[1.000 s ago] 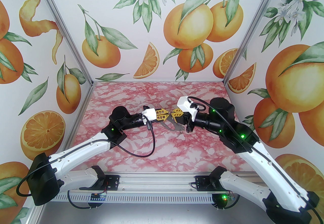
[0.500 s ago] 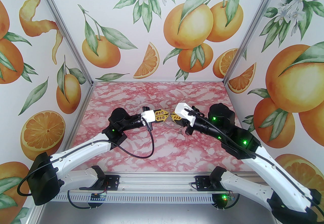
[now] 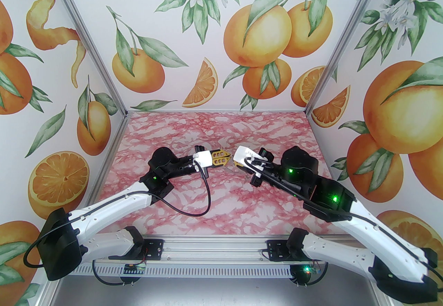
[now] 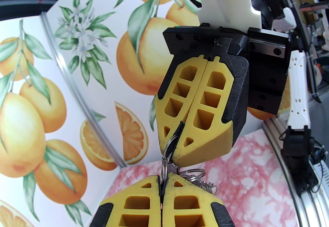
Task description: Remove the keys from the keyring
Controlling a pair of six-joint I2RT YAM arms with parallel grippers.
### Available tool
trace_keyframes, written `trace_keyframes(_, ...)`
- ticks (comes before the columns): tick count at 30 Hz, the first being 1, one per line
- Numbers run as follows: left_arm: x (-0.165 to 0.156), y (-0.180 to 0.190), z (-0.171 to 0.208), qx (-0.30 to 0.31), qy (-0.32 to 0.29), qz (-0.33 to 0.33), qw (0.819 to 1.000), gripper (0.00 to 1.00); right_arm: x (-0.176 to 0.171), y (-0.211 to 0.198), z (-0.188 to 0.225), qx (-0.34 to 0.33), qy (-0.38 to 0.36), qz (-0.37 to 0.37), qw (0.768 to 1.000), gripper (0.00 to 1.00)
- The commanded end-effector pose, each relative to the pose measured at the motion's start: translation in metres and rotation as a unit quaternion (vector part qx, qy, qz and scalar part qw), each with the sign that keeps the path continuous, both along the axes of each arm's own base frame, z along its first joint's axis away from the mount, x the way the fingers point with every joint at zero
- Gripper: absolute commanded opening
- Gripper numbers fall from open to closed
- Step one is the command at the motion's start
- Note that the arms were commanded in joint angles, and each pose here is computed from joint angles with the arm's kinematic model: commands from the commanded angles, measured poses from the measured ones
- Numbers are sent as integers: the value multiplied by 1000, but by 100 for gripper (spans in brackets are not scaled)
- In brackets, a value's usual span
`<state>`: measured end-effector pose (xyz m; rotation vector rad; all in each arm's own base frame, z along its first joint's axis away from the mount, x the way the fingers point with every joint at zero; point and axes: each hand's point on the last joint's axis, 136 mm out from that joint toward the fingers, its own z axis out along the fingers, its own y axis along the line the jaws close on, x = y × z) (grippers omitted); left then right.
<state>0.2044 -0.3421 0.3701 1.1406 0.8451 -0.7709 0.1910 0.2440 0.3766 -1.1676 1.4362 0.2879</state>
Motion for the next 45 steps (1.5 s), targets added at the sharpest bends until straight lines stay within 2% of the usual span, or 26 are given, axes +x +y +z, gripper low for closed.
trace_keyframes(1, 35, 14, 33, -39, -9, 90, 995, 0, -26, 16, -24, -52, 18, 66, 996, 0)
trace_keyframes(10, 35, 14, 43, -40, -6, 91, 995, 0, -22, 25, -33, -81, 16, 58, 995, 0)
trace_keyframes(17, 32, 14, 38, -34, -4, 87, 996, 0, -18, 27, -13, -32, 16, 45, 998, 0)
trace_keyframes(18, 32, 13, 35, -31, -3, 87, 996, 6, -18, 28, -10, -26, 20, 46, 998, 0)
trace_keyframes(21, 30, 15, 28, -26, -6, 87, 996, 14, -14, 26, -1, -2, 40, 45, 998, 0)
trace_keyframes(23, 28, 17, 24, -21, -7, 86, 996, 25, -12, 24, 7, 22, 54, 54, 997, 0)
trace_keyframes(28, 16, 20, 17, -6, -14, 70, 997, 36, -11, 20, 17, 61, 104, 88, 989, 0)
trace_keyframes(37, 0, 11, 17, 36, -23, 16, 999, 39, -15, 17, 20, 94, 166, 128, 973, 0)
trace_keyframes(45, -4, 8, 17, 43, -25, -1, 999, 39, -11, 10, 29, 140, 209, 150, 956, 0)
